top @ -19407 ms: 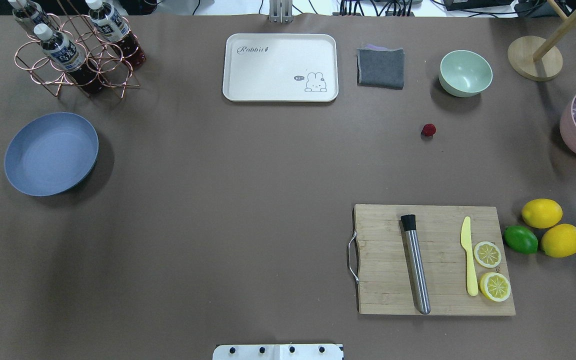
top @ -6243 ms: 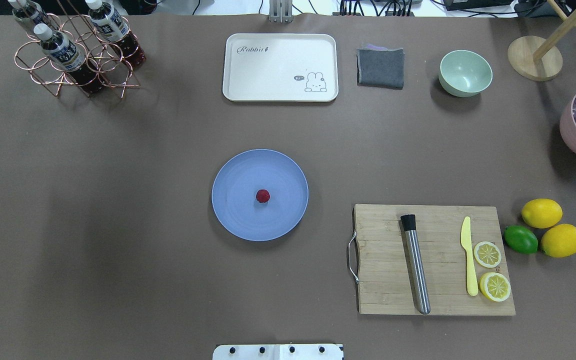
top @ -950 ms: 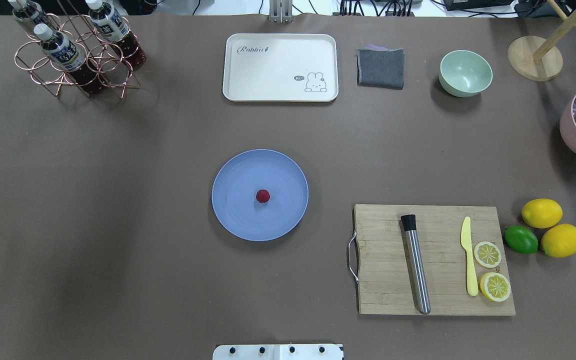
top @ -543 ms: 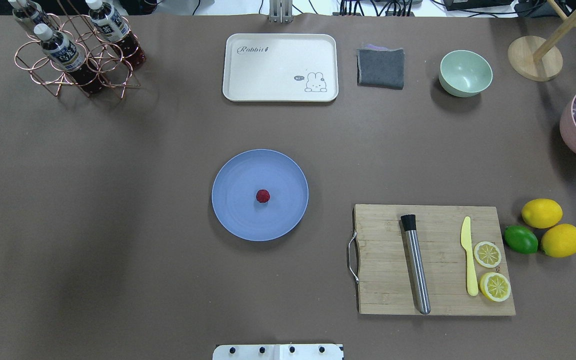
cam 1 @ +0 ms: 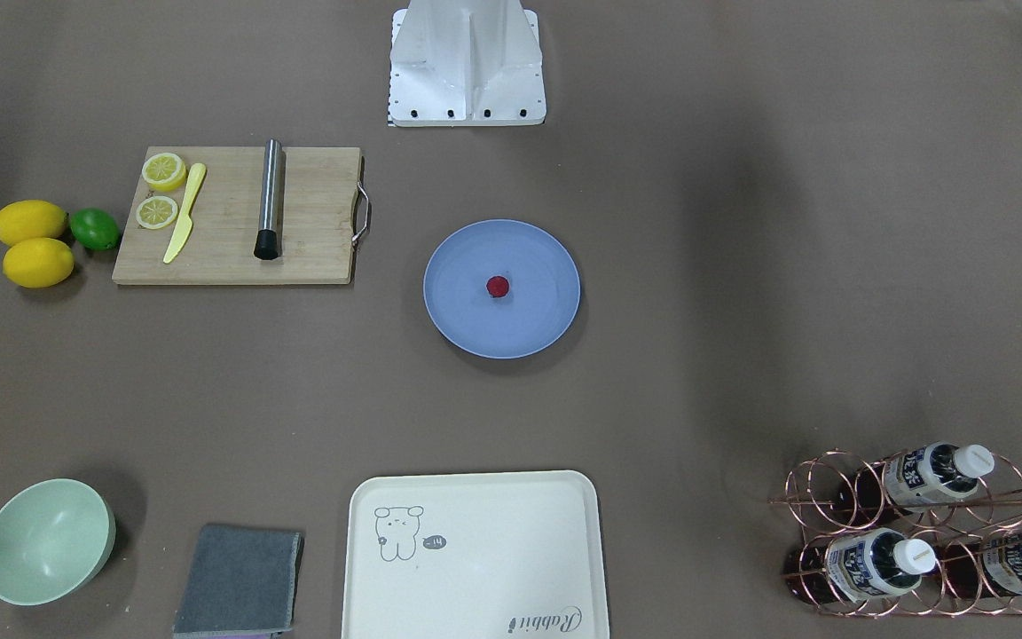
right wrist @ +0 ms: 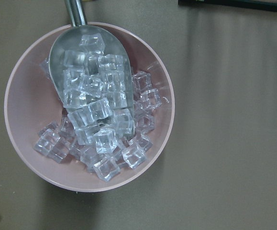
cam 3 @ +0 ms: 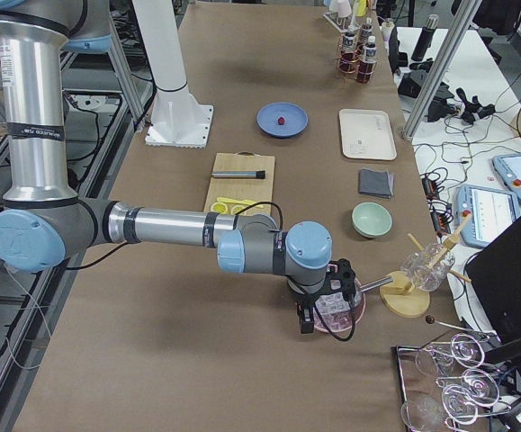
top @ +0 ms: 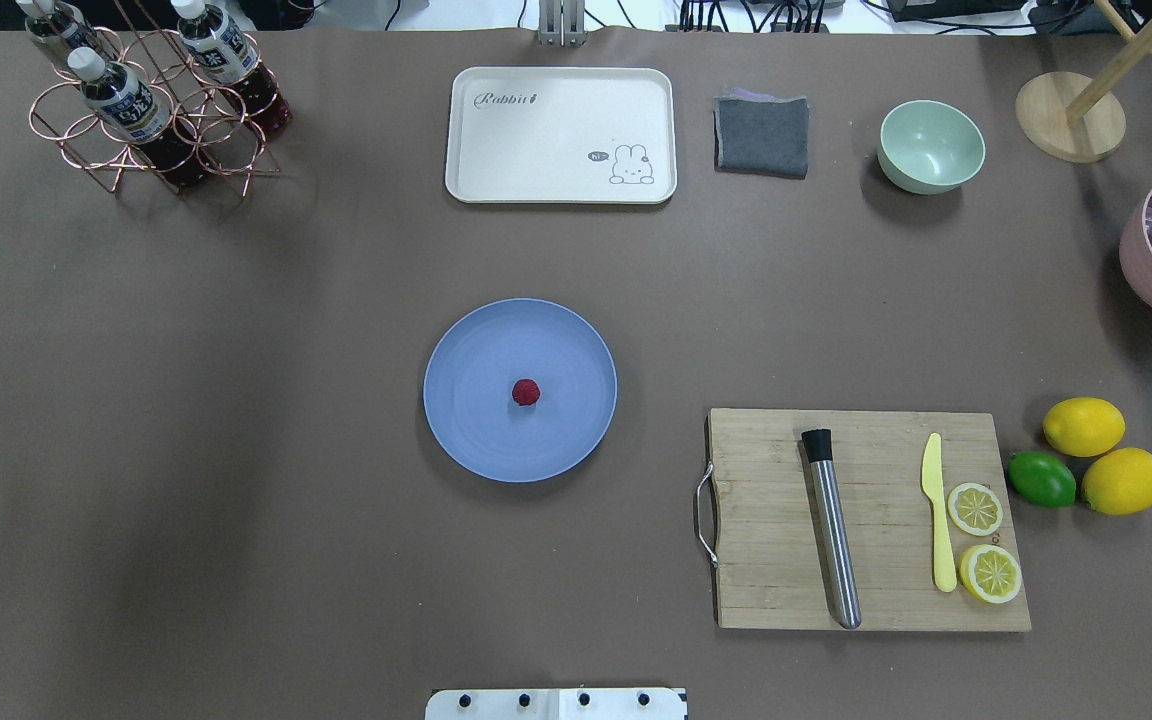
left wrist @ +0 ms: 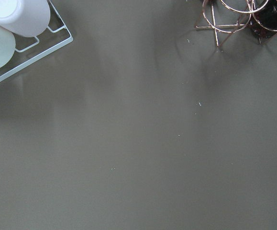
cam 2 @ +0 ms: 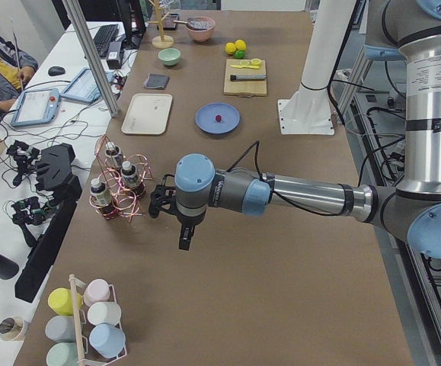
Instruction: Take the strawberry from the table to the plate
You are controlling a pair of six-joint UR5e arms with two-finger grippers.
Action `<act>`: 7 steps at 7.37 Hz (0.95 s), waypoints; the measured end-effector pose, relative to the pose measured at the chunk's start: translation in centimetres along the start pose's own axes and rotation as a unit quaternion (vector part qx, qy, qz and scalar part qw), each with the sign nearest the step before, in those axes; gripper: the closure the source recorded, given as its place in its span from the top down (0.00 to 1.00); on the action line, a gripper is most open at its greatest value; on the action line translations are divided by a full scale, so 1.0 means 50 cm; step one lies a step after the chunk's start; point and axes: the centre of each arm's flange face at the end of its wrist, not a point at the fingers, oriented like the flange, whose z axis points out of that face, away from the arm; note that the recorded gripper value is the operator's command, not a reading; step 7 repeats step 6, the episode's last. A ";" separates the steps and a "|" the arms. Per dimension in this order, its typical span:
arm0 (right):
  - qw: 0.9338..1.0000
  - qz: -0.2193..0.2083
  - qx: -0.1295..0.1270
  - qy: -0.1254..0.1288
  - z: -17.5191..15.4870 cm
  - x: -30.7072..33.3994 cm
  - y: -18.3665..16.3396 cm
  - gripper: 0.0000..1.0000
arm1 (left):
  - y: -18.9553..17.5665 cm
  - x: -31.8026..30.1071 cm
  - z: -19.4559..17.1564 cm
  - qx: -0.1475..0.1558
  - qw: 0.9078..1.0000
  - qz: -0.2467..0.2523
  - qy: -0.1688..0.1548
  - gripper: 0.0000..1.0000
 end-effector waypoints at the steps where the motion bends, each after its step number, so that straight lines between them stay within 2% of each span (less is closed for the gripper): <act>1: 1.000 0.000 0.000 -0.003 0.001 0.000 0.003 1.00 | 0.000 0.000 0.000 0.000 1.000 0.000 0.000 0.97; 7: 1.000 0.000 0.002 -0.005 -0.002 -0.004 -0.003 1.00 | -0.012 0.031 0.005 0.003 1.000 0.013 0.002 0.97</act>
